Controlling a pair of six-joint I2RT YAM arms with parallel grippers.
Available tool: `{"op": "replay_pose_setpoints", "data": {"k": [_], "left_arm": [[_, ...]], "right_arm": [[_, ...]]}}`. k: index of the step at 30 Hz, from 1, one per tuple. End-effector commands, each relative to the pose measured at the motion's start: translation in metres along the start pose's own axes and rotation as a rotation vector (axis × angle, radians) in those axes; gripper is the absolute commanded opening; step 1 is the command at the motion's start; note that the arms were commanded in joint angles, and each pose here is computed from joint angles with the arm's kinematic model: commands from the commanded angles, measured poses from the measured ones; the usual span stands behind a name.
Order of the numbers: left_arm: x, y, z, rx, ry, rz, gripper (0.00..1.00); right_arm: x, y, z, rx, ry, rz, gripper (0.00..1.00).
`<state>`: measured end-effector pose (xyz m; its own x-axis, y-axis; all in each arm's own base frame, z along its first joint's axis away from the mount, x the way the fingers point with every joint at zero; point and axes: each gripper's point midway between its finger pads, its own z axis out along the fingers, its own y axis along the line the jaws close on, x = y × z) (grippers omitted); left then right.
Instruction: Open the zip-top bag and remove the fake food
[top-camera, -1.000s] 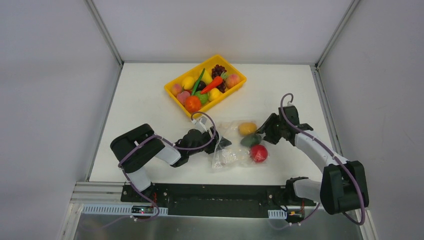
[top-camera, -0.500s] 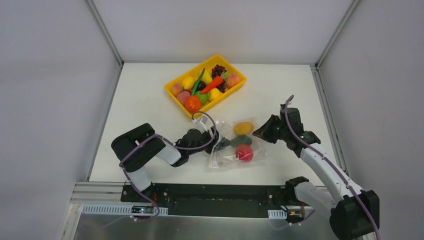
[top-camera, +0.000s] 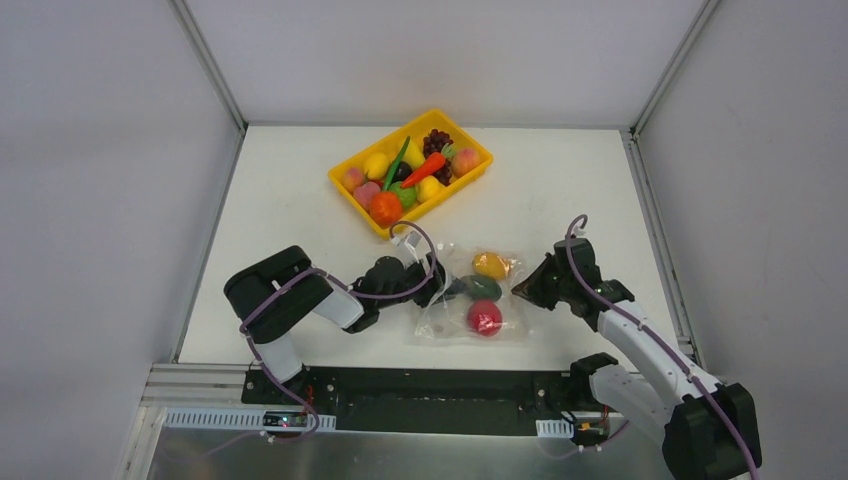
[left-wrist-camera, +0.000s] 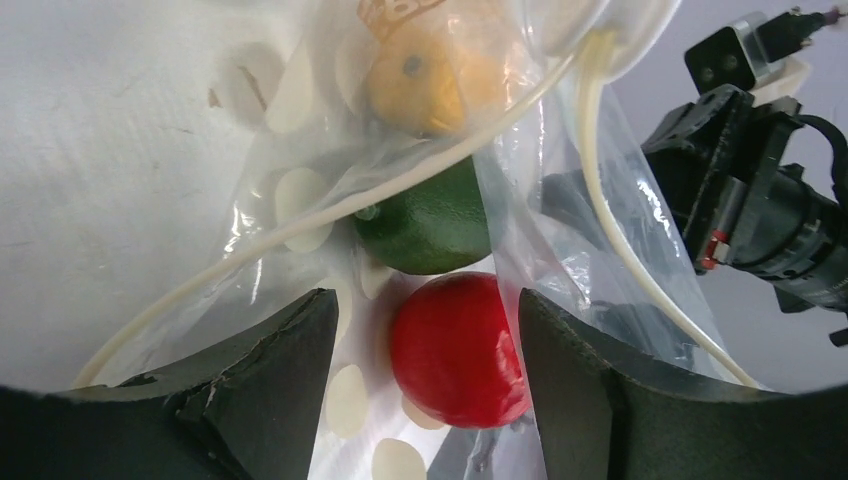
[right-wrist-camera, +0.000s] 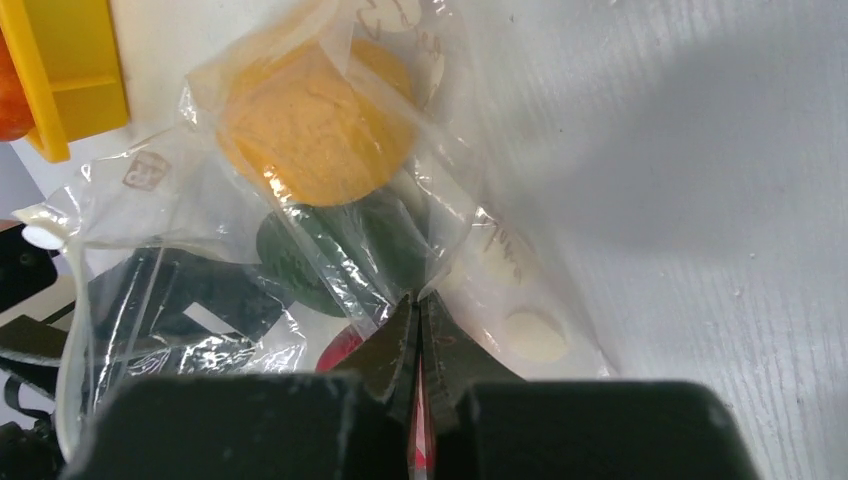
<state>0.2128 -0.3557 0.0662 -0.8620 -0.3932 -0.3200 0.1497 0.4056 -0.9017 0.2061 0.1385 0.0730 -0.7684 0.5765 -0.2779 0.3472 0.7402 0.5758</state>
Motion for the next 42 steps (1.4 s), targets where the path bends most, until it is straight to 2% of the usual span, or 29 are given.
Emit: {"op": "replay_pose_setpoints", "data": {"k": [1, 6, 18, 23, 33, 42], "left_arm": [[0.005, -0.035, 0.005, 0.114, 0.034, 0.034, 0.68], [0.013, -0.033, 0.005, 0.096, 0.065, 0.046, 0.69], [-0.010, -0.024, 0.022, 0.012, -0.055, -0.008, 0.66], [-0.013, -0.026, 0.032, 0.000, -0.056, -0.017, 0.66], [-0.007, 0.001, 0.044, -0.143, -0.026, -0.016, 0.61], [-0.001, 0.020, 0.045, -0.251, -0.006, 0.028, 0.61]], "right_arm": [[-0.003, 0.000, 0.005, -0.014, -0.035, 0.036, 0.00], [0.004, -0.003, 0.010, -0.025, -0.028, 0.058, 0.00], [0.020, 0.000, 0.015, -0.040, 0.012, 0.038, 0.00], [0.028, -0.003, 0.019, -0.030, 0.040, 0.023, 0.00], [0.041, 0.003, 0.027, -0.022, 0.072, -0.024, 0.00], [0.049, 0.013, 0.033, -0.015, 0.087, -0.071, 0.00]]}}
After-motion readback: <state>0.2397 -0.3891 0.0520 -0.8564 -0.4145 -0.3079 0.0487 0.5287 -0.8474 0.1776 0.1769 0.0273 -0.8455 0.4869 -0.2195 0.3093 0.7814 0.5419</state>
